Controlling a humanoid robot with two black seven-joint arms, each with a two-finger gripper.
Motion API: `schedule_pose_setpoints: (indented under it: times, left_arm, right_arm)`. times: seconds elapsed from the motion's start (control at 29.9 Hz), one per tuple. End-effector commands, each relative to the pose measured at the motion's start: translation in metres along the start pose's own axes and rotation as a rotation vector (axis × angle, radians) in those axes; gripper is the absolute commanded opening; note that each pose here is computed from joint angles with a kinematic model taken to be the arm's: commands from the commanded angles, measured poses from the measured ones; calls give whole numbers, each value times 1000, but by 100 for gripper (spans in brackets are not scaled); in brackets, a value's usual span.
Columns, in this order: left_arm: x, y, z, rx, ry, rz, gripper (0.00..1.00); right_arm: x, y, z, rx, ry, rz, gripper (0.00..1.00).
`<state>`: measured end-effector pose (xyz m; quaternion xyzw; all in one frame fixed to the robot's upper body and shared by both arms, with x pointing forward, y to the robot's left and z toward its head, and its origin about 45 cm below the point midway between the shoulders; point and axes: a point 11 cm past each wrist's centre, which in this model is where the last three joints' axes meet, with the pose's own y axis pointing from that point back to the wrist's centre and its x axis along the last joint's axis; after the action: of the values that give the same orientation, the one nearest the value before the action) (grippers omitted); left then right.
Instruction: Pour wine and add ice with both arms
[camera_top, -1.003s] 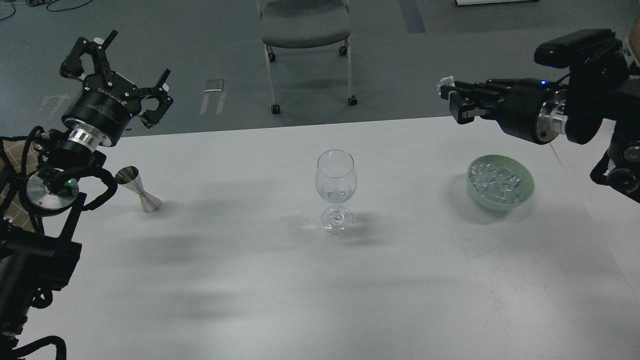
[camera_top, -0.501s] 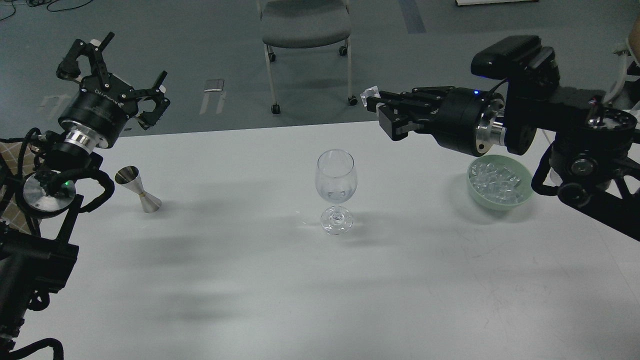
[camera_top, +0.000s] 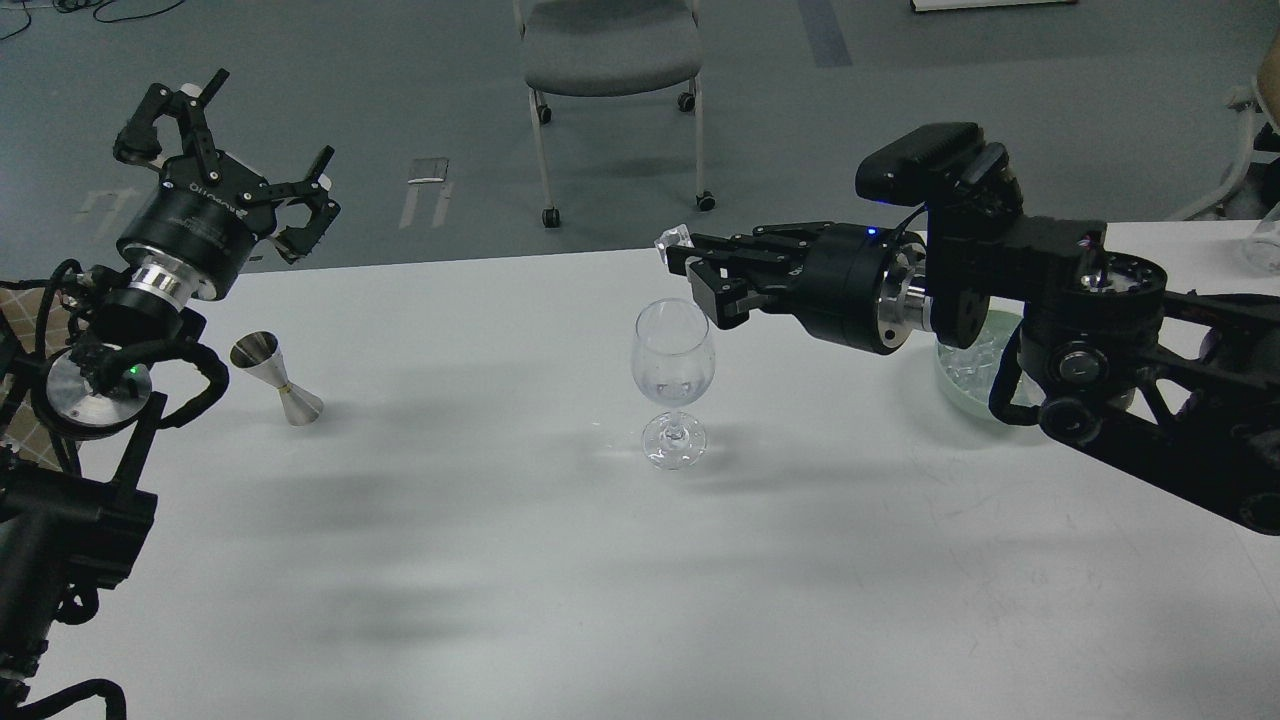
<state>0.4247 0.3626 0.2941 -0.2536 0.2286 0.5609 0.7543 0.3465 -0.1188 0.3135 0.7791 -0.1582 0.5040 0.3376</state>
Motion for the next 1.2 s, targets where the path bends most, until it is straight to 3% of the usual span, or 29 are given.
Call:
schedule_pose_setpoints:
  times: [0.0,0.33,0.6,0.7,0.77,0.84,1.1,1.17]
  left_arm:
    - [0,0,0,-1,1,0,98]
    - [6,5,1,-7,7,16,98]
    - [6,5,2,-11,6,19,98]
    - [6,5,1,-9,7,18,98]
    - [6,5,1,-9,7,18,98]
    - [6,5,1,-10,7,18,98]
    - [6,5,2,-10,7,18,98]
    - [7,5,3,-12,8,19,98]
  right_arm:
    - [-10,-3,3,-7,-23,-18,4]
    - [-21,-6,2,-3,-27,-46,7]
    - [-23,-5,4,-8,-23,-53,20]
    - [-22,-5,4,-8,-24,-52,29]
    - [-22,-5,3,-7,-24,-52,48]
    - [-22,-5,3,-5,-24,-50,57]
    - [-20,-4,4,-10,-23,-45,59]
    - [-16,-3,5,-11,-24,-33,65]
